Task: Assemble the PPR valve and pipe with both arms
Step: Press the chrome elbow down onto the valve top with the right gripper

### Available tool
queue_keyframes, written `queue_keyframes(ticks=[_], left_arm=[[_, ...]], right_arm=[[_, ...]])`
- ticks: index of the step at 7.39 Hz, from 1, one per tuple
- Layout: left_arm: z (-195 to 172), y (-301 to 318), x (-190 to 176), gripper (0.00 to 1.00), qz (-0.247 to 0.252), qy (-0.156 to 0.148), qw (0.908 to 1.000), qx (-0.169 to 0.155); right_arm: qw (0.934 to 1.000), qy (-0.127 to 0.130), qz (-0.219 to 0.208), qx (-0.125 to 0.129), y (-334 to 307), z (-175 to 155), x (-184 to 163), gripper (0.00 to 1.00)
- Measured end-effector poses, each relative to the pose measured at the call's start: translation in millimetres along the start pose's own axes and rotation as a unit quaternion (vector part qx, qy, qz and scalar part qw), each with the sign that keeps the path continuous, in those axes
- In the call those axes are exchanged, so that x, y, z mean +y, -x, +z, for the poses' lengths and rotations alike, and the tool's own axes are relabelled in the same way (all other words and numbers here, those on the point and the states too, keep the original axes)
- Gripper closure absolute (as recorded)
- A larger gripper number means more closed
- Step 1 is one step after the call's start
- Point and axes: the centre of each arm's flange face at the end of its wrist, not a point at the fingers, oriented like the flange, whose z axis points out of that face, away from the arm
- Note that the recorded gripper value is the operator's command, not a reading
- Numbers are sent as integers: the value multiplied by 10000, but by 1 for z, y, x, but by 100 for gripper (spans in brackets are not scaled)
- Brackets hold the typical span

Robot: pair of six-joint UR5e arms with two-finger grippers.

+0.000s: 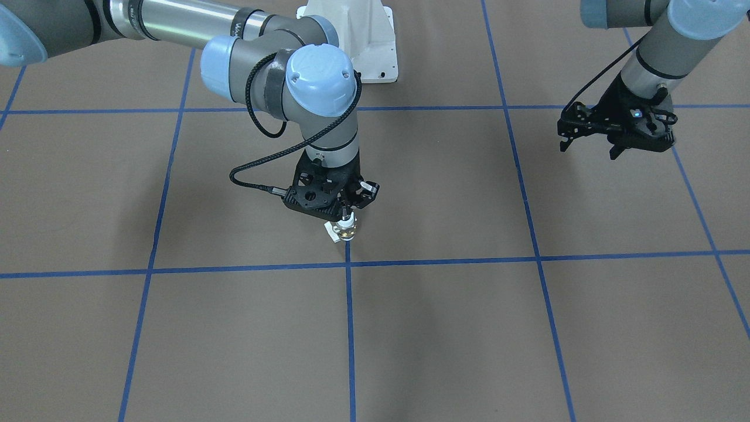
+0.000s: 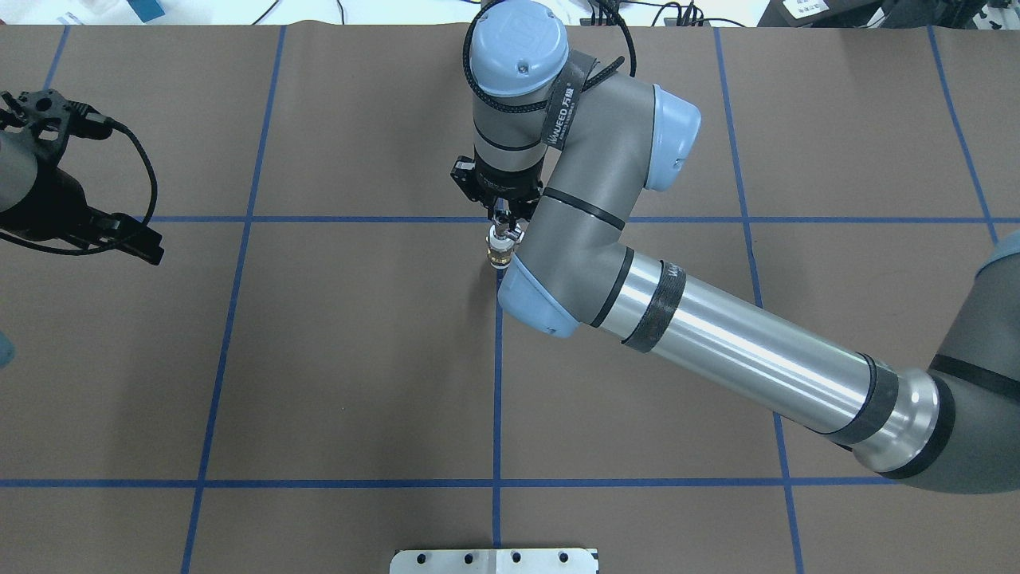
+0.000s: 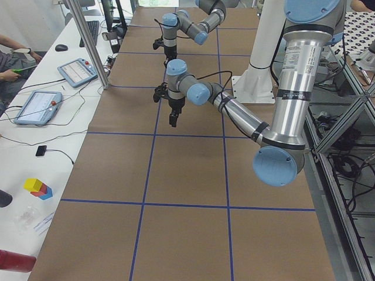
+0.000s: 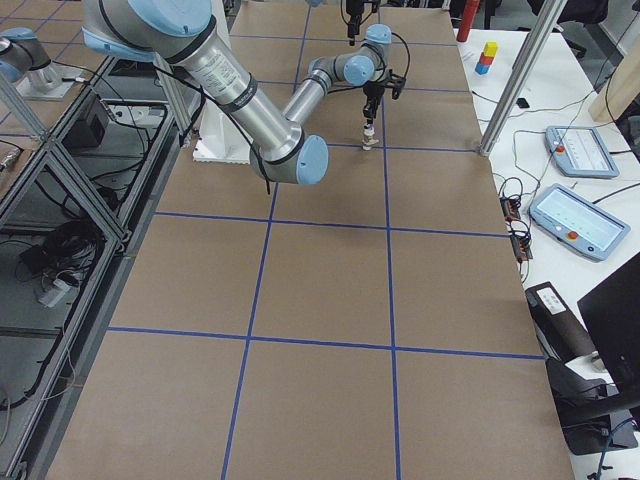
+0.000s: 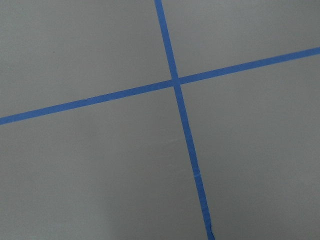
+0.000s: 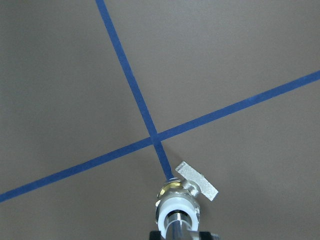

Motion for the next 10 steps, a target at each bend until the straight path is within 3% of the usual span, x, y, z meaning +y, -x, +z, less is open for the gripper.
queue_keyframes(ticks=[4, 5, 6, 7, 8, 10], left_arm=[[-1, -1, 0, 0, 7, -10, 10000, 6], [-1, 0, 1, 0, 6, -10, 10000, 7], [-2, 0, 1, 0, 5, -10, 10000, 8], [-2, 0, 1, 0, 4, -11, 10000, 8], [-2, 0, 1, 0, 3, -10, 10000, 9], [-3, 0, 2, 0, 6, -15, 10000, 14]], right_arm=[[10000, -11, -67, 39, -1, 8, 6, 100], [10000, -13, -76, 36, -1, 8, 6, 89], [10000, -13, -84, 32, -1, 8, 6, 64], [10000, -15, -88, 26, 0, 8, 7, 51], [10000, -24, -94, 22, 0, 7, 6, 43], [9999, -43, -116, 26, 0, 7, 5, 41]])
